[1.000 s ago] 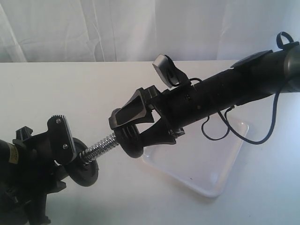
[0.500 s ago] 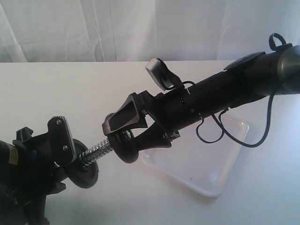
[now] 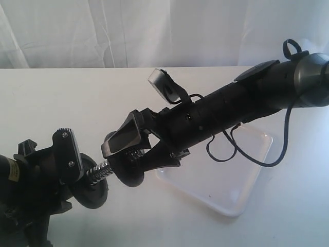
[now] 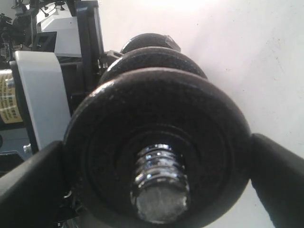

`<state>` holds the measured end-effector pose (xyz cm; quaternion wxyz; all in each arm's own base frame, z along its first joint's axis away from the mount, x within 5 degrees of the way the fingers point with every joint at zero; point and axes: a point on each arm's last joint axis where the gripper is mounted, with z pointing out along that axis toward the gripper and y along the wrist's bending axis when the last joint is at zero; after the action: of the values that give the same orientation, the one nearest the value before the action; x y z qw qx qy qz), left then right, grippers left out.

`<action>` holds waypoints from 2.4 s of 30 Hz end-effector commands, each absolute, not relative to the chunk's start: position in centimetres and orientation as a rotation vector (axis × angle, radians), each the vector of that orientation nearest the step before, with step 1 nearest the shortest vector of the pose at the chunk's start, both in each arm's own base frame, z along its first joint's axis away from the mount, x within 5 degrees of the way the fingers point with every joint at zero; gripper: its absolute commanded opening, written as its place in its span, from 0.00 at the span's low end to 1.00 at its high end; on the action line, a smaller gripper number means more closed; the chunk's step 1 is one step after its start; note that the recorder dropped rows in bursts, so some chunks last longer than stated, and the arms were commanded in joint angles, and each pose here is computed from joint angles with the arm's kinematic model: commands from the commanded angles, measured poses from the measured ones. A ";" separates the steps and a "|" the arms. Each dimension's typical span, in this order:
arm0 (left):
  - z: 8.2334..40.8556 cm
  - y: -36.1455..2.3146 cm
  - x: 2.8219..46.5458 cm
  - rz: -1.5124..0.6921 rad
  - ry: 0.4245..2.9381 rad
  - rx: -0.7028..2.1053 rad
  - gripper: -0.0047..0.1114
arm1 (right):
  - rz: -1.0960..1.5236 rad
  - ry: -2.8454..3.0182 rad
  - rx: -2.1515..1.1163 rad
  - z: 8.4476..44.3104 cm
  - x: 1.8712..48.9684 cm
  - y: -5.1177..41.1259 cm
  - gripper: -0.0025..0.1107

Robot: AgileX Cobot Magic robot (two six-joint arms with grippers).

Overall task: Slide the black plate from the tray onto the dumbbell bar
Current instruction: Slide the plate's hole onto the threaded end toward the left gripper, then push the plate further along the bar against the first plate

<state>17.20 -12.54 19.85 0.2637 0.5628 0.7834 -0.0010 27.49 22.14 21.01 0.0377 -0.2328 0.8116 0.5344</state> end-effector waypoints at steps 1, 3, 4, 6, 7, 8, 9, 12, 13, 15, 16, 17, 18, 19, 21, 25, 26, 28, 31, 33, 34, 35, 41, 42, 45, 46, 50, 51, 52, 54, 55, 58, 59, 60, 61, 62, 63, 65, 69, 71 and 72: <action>22.6 -13.3 18.3 -0.014 1.957 1.376 0.04 | 1.768 2.439 -0.788 22.0 26.5 22.5 0.02; 22.6 -13.3 18.3 -0.014 1.957 1.376 0.04 | 1.771 2.439 -0.798 22.0 26.3 22.7 0.02; 22.6 -13.3 18.3 -0.014 1.957 1.376 0.04 | 1.771 2.437 -0.807 22.0 26.2 22.8 0.02; 22.6 -13.3 18.3 -0.014 1.957 1.376 0.04 | 1.771 2.425 -0.839 22.0 25.9 23.1 0.02; 22.6 -13.3 18.3 -0.014 1.957 1.376 0.04 | 1.770 2.419 -0.855 22.0 25.8 23.3 0.02; 22.6 -13.3 18.3 -0.014 1.957 1.376 0.04 | 1.774 2.419 -0.867 22.0 25.6 23.5 0.02; 22.6 -13.3 18.3 -0.014 1.957 1.376 0.04 | 1.776 2.419 -0.877 22.0 25.4 23.7 0.02; 22.6 -13.3 18.3 -0.014 1.957 1.376 0.04 | 1.780 2.417 -0.901 22.0 25.0 24.1 0.02; 22.6 -13.3 18.3 -0.014 1.957 1.376 0.04 | 1.782 2.417 -0.908 22.0 24.9 24.2 0.02; 22.6 -13.3 18.3 -0.014 1.957 1.376 0.04 | 1.785 2.417 -0.921 22.0 24.6 24.5 0.02; 22.6 -13.3 18.3 -0.014 1.957 1.376 0.04 | 1.786 2.417 -0.924 22.0 24.6 24.5 0.02; 22.6 -13.3 18.2 -0.016 1.959 1.374 0.04 | 1.787 2.417 -0.930 22.0 24.5 24.6 0.02; 22.6 -13.3 18.2 -0.016 1.959 1.374 0.04 | 1.788 2.417 -0.933 22.0 24.4 24.7 0.02; 22.6 -13.3 18.2 -0.016 1.959 1.374 0.04 | 1.788 2.417 -0.933 22.0 24.4 24.7 0.02; 22.6 -13.3 18.2 -0.016 1.959 1.374 0.04 | 1.789 2.417 -0.935 22.0 24.4 24.7 0.02; 22.6 -13.3 18.2 -0.016 1.959 1.374 0.04 | 1.785 2.419 -0.940 22.0 24.4 24.7 0.02; 22.6 -13.3 18.2 -0.016 1.960 1.375 0.04 | 1.785 2.419 -0.940 22.0 24.4 24.7 0.02; 22.6 -13.3 18.2 -0.016 1.960 1.375 0.04 | 1.785 2.419 -0.940 22.0 24.4 24.7 0.02; 22.6 -13.3 18.2 -0.016 1.960 1.375 0.04 | 1.785 2.419 -0.940 22.0 24.4 24.7 0.05; 22.6 -13.3 18.2 -0.016 1.960 1.375 0.04 | 1.785 2.419 -0.940 22.0 24.4 24.7 0.12; 22.6 -13.3 18.2 -0.016 1.960 1.375 0.04 | 1.784 2.414 -0.946 22.0 24.4 24.7 0.17; 22.6 -13.3 18.2 -0.016 1.960 1.375 0.04 | 1.781 2.408 -0.952 22.0 24.4 24.7 0.23; 22.6 -13.3 18.2 -0.016 1.960 1.375 0.04 | 1.778 2.403 -0.961 21.9 24.4 24.7 0.68; 22.6 -13.3 18.2 -0.016 1.960 1.375 0.04 | 1.778 2.403 -0.961 21.9 24.4 24.7 0.73; 22.6 -13.3 18.2 -0.016 1.960 1.375 0.04 | 1.777 2.402 -0.963 21.9 24.4 24.7 0.85; 22.6 -13.3 18.2 -0.016 1.960 1.375 0.04 | 1.777 2.402 -0.963 21.9 24.4 24.7 0.87; 22.6 -13.3 18.2 -0.016 1.960 1.375 0.04 | 1.769 2.403 -0.975 21.9 24.3 24.7 0.89; 22.6 -13.3 18.2 -0.016 1.960 1.375 0.04 | 1.768 2.404 -0.976 21.9 24.3 24.7 0.89; 22.6 -13.3 18.2 -0.016 1.960 1.375 0.04 | 1.767 2.405 -0.977 21.9 24.3 24.7 0.89; 22.6 -13.3 18.2 -0.016 1.960 1.375 0.04 | 1.767 2.405 -0.977 21.9 24.3 24.7 0.89; 22.6 -13.3 18.2 -0.016 1.960 1.375 0.04 | 1.767 2.405 -0.977 21.9 24.3 24.7 0.89; 22.6 -13.3 18.2 -0.016 1.960 1.375 0.04 | 1.767 2.405 -0.977 21.9 24.3 24.7 0.89; 22.6 -13.3 18.2 -0.016 1.960 1.375 0.04 | 1.765 2.406 -0.976 21.9 24.4 24.6 0.89; 22.6 -13.3 18.2 -0.016 1.960 1.375 0.04 | 1.763 2.407 -0.980 21.8 24.4 24.6 0.89; 22.6 -13.3 18.2 -0.016 1.960 1.375 0.04 | 1.761 2.408 -0.982 21.8 24.4 24.6 0.89; 22.6 -13.3 18.2 -0.016 1.960 1.375 0.04 | 1.760 2.408 -0.983 21.8 24.4 24.6 0.89; 22.6 -13.3 18.2 -0.016 1.960 1.375 0.04 | 1.757 2.410 -0.987 21.8 24.3 24.6 0.89; 22.6 -13.3 18.2 -0.016 1.962 1.376 0.04 | 1.739 2.419 -1.010 21.7 24.3 24.5 0.89; 22.6 -13.3 18.2 -0.016 1.962 1.376 0.04 | 1.706 2.436 -1.050 21.5 24.2 24.4 0.89; 22.6 -13.3 18.2 -0.016 1.963 1.377 0.04 | 1.698 2.437 -1.060 21.5 24.2 24.3 0.88; 22.6 -13.3 18.2 -0.016 1.963 1.377 0.04 | 1.694 2.439 -1.066 21.5 24.2 24.3 0.88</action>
<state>16.81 -12.13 19.65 0.2348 0.5563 0.7971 -0.0035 24.19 24.42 21.00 -0.0135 -0.3226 0.7779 0.5391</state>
